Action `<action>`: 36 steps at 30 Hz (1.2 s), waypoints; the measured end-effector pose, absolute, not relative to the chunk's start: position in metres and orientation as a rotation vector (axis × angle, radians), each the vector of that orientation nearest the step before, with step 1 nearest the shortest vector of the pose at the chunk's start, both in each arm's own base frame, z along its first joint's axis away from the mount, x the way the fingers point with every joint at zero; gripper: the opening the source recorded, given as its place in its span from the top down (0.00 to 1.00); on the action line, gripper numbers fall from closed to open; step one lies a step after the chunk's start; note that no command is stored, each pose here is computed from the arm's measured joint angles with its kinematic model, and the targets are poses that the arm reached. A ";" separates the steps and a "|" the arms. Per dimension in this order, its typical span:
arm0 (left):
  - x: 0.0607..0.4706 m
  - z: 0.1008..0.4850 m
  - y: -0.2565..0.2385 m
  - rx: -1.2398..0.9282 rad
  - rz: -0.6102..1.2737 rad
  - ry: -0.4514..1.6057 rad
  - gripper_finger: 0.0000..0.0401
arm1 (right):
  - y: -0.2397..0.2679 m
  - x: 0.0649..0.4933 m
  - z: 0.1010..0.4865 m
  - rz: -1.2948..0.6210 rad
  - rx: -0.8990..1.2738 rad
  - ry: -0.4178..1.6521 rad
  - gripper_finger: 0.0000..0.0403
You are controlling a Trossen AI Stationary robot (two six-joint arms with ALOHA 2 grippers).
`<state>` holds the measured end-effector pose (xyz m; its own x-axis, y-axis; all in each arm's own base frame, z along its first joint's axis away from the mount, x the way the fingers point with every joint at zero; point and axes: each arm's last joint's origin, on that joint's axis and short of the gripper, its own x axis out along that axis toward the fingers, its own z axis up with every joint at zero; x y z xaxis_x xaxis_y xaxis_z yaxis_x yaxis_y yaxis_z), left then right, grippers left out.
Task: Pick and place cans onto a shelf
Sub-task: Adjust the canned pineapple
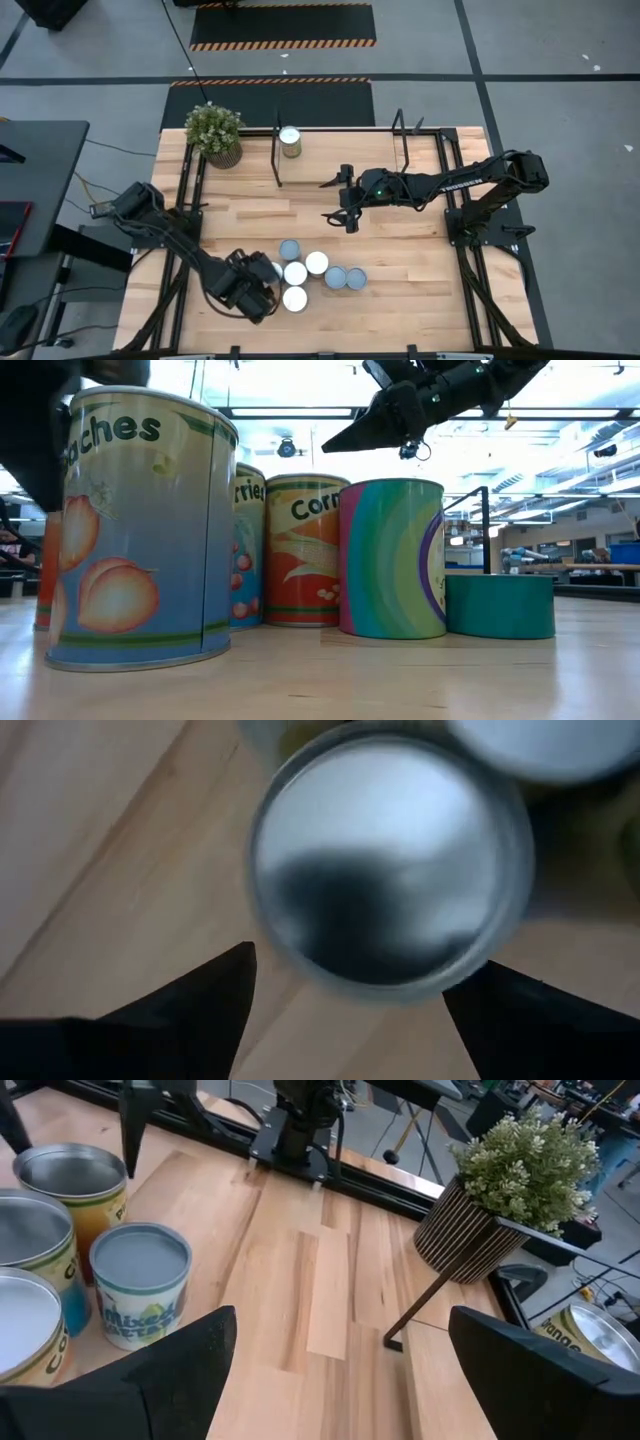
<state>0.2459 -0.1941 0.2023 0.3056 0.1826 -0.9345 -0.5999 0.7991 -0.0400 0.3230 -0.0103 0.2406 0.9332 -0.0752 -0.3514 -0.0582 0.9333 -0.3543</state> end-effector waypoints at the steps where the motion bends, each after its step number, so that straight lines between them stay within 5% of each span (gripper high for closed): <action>1: 0.249 0.203 -0.192 -0.442 0.536 1.140 0.21 | -0.010 0.323 0.241 -0.009 -0.369 0.370 0.07; 36: 0.298 0.205 -0.135 -0.455 0.440 1.158 0.21 | -0.003 0.322 0.238 0.144 -0.324 0.370 0.07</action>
<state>0.2976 -0.1354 0.2049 0.3375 0.0956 -0.9365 -0.5505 0.8270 -0.1139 0.3222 -0.0033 0.2379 0.9228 0.0792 -0.3771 -0.1965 0.9386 -0.2836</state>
